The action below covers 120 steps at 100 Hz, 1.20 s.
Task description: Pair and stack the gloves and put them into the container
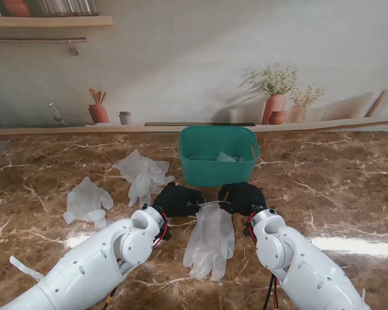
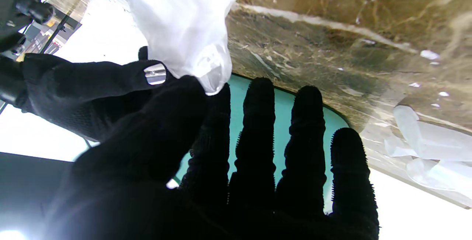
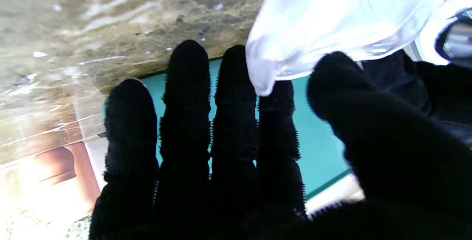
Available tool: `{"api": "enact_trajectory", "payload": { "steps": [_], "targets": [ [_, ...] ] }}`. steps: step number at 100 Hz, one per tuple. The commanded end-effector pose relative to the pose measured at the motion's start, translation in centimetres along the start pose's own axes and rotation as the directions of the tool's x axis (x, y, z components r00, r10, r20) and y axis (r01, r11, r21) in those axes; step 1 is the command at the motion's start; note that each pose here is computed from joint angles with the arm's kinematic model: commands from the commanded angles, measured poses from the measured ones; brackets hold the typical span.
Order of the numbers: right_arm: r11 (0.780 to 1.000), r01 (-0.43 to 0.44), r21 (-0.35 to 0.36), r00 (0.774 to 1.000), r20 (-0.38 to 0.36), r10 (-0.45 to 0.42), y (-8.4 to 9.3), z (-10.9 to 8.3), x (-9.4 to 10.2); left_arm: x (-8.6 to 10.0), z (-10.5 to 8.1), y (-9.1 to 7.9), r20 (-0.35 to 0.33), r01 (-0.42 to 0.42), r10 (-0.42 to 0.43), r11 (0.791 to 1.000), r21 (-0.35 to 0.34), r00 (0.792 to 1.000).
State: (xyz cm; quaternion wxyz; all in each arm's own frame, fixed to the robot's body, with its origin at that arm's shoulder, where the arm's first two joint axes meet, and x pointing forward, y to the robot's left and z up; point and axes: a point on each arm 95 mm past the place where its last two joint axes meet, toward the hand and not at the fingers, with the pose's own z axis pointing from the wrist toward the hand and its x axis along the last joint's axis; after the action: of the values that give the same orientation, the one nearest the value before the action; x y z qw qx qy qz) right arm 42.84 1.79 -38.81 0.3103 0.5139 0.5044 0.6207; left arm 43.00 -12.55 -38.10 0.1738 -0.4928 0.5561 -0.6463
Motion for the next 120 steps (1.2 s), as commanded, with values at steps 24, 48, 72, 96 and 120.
{"api": "enact_trajectory", "payload": {
  "steps": [24, 48, 72, 96, 120],
  "targets": [
    [0.999, 0.038, 0.001, 0.998, 0.056, -0.038, 0.4, -1.6, -1.1, -0.6, -1.7, -0.4, 0.019, 0.037, -0.038, 0.999, 0.013, 0.999],
    [0.997, 0.049, -0.063, 0.996, 0.075, -0.044, 1.9, -3.5, -1.3, -1.7, -3.2, -1.6, 0.04, 0.04, -0.041, 0.999, 0.027, 0.998],
    [0.994, 0.049, -0.1, 0.995, 0.095, -0.04, 2.6, -5.0, -1.5, -3.4, -5.9, -4.1, 0.083, -0.018, 0.013, 0.998, 0.058, 0.996],
    [0.993, 0.041, -0.107, 0.995, 0.095, -0.031, 2.7, -5.0, -1.4, -7.9, -8.9, -8.1, 0.242, -0.144, 0.123, 0.987, 0.074, 0.963],
    [0.995, 0.032, -0.095, 0.996, 0.085, -0.024, 2.6, -4.6, -1.1, -12.7, -11.0, -11.1, 0.384, -0.208, 0.172, 0.977, 0.054, 0.907]
  ]
}}
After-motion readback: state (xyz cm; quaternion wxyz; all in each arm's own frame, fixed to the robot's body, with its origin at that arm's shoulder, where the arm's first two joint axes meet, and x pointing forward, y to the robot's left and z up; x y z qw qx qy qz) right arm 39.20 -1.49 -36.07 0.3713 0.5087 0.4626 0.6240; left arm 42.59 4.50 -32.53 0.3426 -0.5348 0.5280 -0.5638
